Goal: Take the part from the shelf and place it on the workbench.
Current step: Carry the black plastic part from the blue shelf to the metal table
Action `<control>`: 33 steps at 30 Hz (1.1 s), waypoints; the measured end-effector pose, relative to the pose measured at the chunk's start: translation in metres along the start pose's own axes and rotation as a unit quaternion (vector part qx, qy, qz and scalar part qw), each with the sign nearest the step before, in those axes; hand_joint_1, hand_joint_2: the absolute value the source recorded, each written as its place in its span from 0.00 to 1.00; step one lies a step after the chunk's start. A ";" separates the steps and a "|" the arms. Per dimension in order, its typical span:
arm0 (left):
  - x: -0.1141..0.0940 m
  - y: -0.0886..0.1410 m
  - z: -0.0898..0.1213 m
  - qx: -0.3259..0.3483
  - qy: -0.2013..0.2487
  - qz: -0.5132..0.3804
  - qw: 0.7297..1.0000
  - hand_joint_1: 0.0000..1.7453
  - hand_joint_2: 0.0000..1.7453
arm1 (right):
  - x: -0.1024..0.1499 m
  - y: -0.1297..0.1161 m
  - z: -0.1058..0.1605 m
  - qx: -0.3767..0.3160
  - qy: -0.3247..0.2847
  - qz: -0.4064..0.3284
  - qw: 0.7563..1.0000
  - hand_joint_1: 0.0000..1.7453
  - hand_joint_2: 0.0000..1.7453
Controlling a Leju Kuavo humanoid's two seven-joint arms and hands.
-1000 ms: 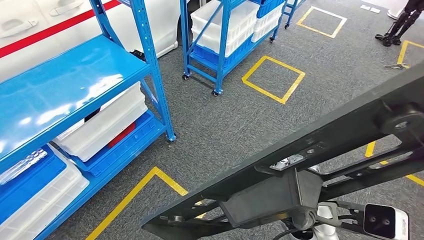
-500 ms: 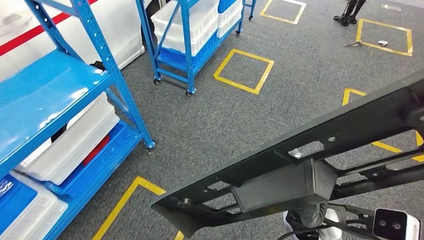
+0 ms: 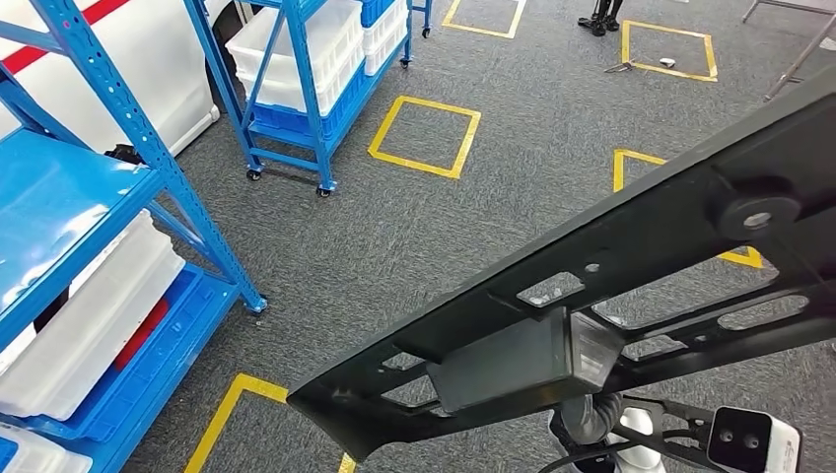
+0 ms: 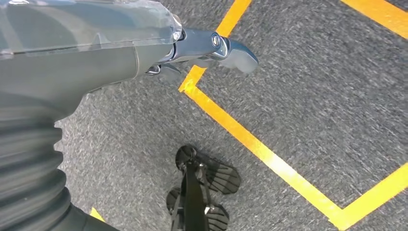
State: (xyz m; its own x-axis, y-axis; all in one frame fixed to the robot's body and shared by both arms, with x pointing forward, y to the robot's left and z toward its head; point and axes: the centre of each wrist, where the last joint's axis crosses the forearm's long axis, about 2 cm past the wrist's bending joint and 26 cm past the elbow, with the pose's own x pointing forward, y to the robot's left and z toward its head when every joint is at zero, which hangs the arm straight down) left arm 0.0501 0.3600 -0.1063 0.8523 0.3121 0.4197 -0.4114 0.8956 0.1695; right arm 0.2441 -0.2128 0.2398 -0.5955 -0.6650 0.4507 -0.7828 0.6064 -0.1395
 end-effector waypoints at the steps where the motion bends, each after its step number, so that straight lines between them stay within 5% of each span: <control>1: 0.000 0.000 0.000 0.000 0.002 -0.002 1.000 0.00 1.00 | -0.001 -0.001 -0.001 0.004 0.001 -0.002 1.000 0.99 1.00; 33: -0.013 -0.020 0.007 -0.021 0.009 0.005 1.000 0.00 1.00 | -0.048 0.033 -0.023 0.058 0.044 -0.057 0.996 0.99 1.00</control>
State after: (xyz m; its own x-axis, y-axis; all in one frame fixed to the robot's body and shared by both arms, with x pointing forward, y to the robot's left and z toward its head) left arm 0.0450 0.3355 -0.1094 0.8540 0.3272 0.4045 -0.4068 0.9046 0.1270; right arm 0.2510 -0.1513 0.2337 -0.4873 -0.6831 0.5440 -0.8632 0.4710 -0.1818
